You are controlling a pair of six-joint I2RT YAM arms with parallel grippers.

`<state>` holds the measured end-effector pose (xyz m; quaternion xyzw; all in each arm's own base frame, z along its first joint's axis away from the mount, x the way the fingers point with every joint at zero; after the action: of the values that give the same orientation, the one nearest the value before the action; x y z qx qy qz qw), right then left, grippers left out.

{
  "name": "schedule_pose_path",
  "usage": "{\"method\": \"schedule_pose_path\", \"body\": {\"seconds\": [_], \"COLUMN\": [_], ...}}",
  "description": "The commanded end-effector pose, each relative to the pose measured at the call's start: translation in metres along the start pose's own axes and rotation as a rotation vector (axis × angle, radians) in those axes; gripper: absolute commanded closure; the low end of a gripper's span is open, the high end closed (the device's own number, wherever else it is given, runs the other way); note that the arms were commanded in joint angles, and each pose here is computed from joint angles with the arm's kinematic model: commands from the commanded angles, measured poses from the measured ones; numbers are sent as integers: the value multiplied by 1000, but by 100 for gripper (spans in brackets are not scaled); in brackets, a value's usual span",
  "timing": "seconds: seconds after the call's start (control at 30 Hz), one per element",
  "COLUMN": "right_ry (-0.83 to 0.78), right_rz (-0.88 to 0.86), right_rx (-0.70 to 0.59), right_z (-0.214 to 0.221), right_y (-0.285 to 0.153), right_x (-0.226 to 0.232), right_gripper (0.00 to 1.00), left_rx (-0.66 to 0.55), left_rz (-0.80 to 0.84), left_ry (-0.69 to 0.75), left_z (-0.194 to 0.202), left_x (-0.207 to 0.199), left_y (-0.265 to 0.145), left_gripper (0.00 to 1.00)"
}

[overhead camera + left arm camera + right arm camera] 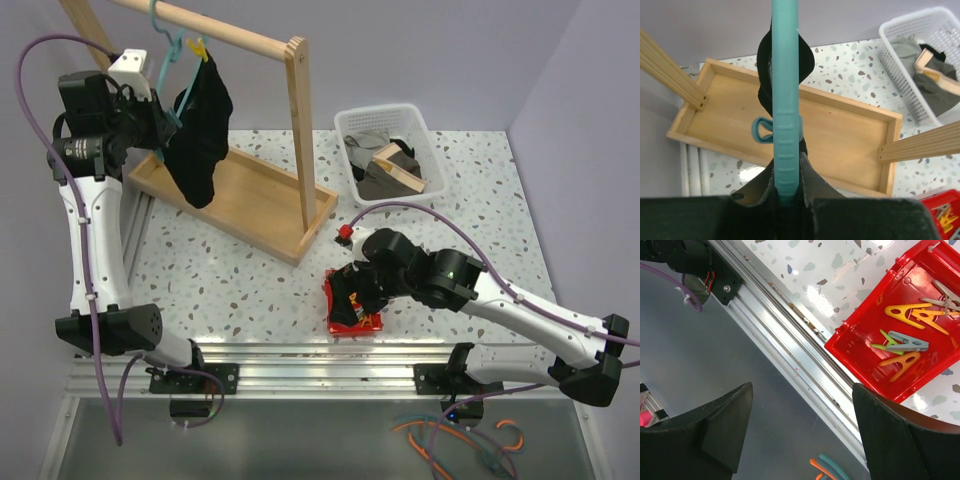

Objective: Remove the underwear clipped to the hanger

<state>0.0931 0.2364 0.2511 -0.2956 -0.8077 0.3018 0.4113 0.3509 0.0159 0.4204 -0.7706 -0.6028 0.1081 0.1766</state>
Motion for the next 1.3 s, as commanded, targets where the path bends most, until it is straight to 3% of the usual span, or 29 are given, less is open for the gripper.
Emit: {"method": "schedule_pose_path", "body": {"seconds": [0.0, 0.2, 0.47, 0.67, 1.0, 1.27], "right_ry": [-20, -18, -26, -18, -14, -1], "right_rz": [-42, -46, -48, -42, -32, -25], "right_rx": [-9, -7, 25, 23, 68, 75], "right_z": [-2, -3, -1, -2, 1, -4], "right_y": [-2, -1, 3, 4, 19, 21], "right_x": [3, 2, 1, -2, -8, -12], "right_gripper": [17, 23, 25, 26, 27, 28], "left_rx": [-2, -28, -225, -317, -461, -413], "left_rz": [-54, -134, -151, -177, -277, -263], "left_ry": [25, 14, -96, -85, -58, -145], "left_z": [-7, -23, -71, -87, -96, -67], "left_x": [5, 9, 3, -3, -2, -20], "left_y": [-7, -21, -35, -48, -80, -108], "left_gripper": [99, 100, 100, 100, 100, 100]}}
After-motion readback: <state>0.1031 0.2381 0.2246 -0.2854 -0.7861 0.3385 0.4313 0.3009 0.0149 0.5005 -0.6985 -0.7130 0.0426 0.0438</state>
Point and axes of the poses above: each gripper's point midway between its finger pads, its own y axis out along the fingers, its own x axis along the line the jaws close on, z = x × y, the point moved 5 cm from there along -y, back along the fingers, and after that the axes turned 9 degrees about y, right-handed, at the moved point
